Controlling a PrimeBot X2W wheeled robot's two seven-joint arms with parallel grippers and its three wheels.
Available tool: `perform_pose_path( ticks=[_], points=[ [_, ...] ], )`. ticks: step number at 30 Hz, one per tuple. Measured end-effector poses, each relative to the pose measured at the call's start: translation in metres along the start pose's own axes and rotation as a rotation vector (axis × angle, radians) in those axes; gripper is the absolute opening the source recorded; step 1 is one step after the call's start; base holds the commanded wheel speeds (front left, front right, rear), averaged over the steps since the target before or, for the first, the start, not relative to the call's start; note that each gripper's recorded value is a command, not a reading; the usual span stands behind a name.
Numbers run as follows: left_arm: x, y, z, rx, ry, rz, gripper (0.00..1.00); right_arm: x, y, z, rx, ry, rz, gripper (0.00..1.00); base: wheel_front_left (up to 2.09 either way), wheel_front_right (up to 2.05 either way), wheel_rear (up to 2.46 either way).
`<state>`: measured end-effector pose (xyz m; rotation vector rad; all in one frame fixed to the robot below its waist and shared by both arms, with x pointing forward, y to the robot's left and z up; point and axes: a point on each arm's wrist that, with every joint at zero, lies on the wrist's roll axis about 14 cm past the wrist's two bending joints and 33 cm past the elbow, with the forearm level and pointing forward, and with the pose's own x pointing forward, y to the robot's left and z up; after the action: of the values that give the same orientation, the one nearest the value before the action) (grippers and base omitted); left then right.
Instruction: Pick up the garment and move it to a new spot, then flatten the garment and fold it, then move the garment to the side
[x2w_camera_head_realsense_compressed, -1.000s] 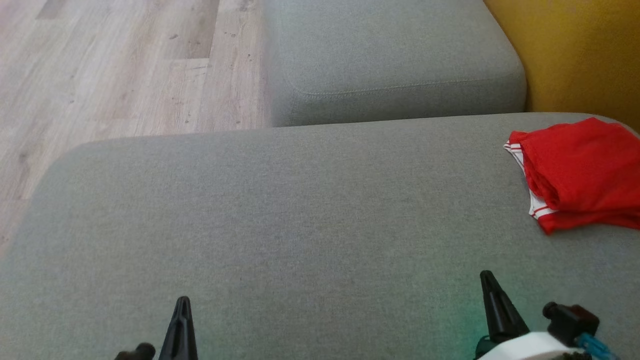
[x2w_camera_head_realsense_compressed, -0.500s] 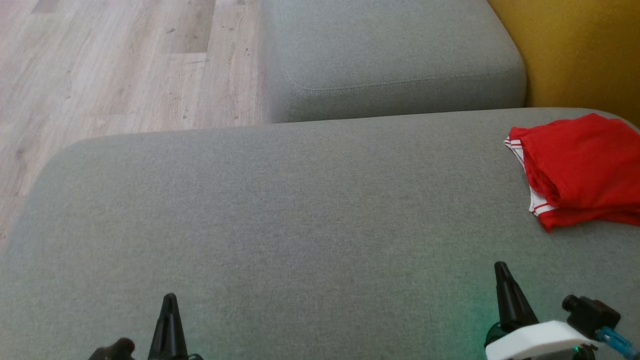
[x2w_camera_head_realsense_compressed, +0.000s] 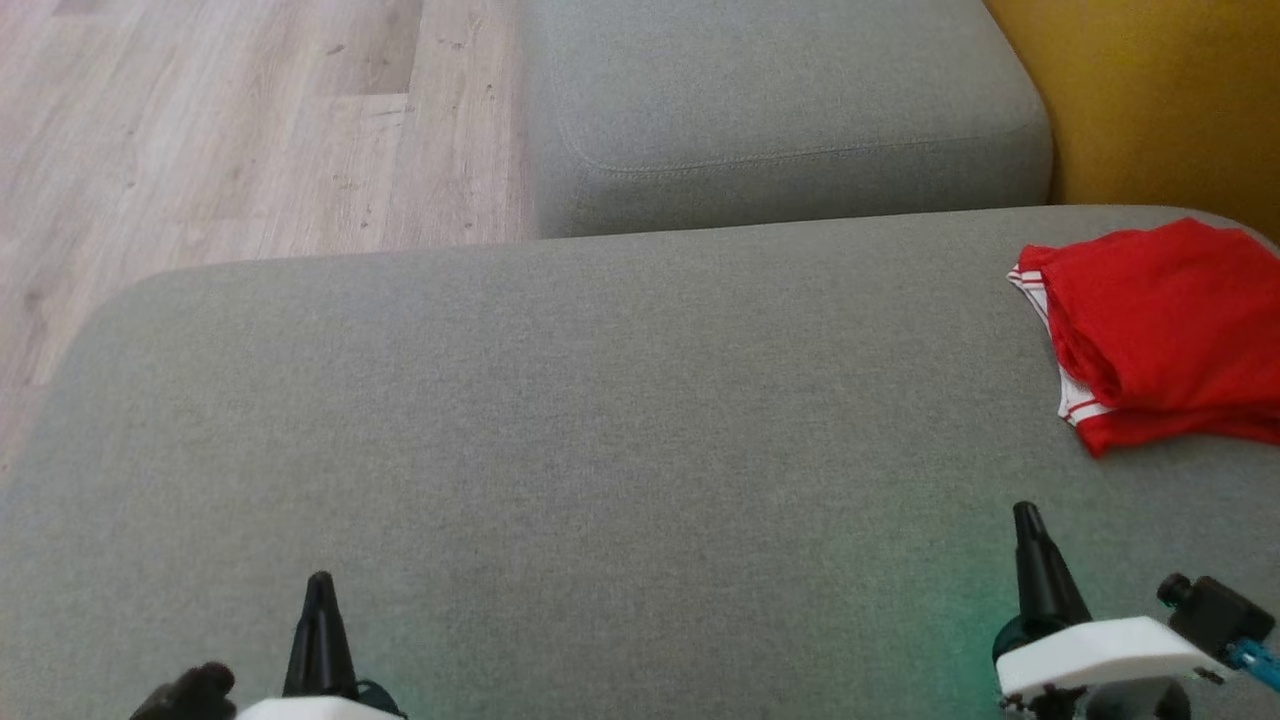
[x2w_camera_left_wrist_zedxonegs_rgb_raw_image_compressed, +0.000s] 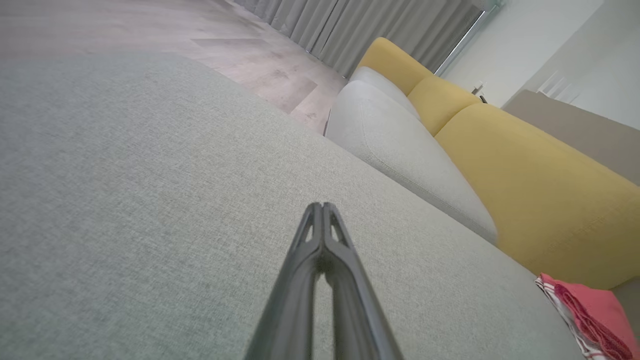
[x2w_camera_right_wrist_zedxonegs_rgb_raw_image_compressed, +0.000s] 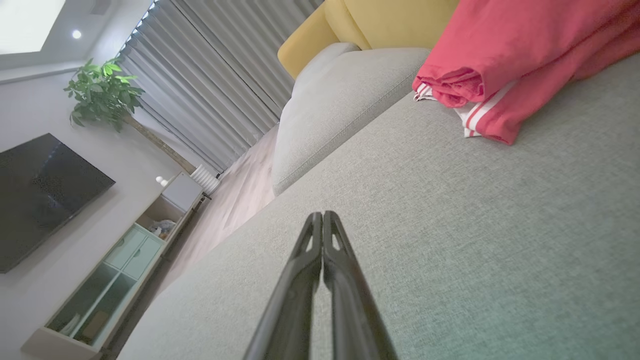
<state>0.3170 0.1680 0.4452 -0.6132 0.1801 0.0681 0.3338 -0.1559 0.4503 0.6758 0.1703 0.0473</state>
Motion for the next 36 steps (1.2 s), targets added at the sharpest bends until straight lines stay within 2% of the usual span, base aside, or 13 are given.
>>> perform_pose_path(
  ticks=[25, 36],
  points=[
    [0.015, 0.001, 0.008, -0.295, 0.02, 0.005, 0.0, 0.008, -0.013, 0.015, 0.276, -0.032, -0.052, 0.0, 0.0, 0.0, 0.0],
    [0.024, 0.0, 0.015, -0.457, 0.019, -0.007, 0.0, 0.013, -0.018, 0.024, 0.427, -0.051, -0.061, 0.0, 0.0, 0.0, 0.0]
  ],
)
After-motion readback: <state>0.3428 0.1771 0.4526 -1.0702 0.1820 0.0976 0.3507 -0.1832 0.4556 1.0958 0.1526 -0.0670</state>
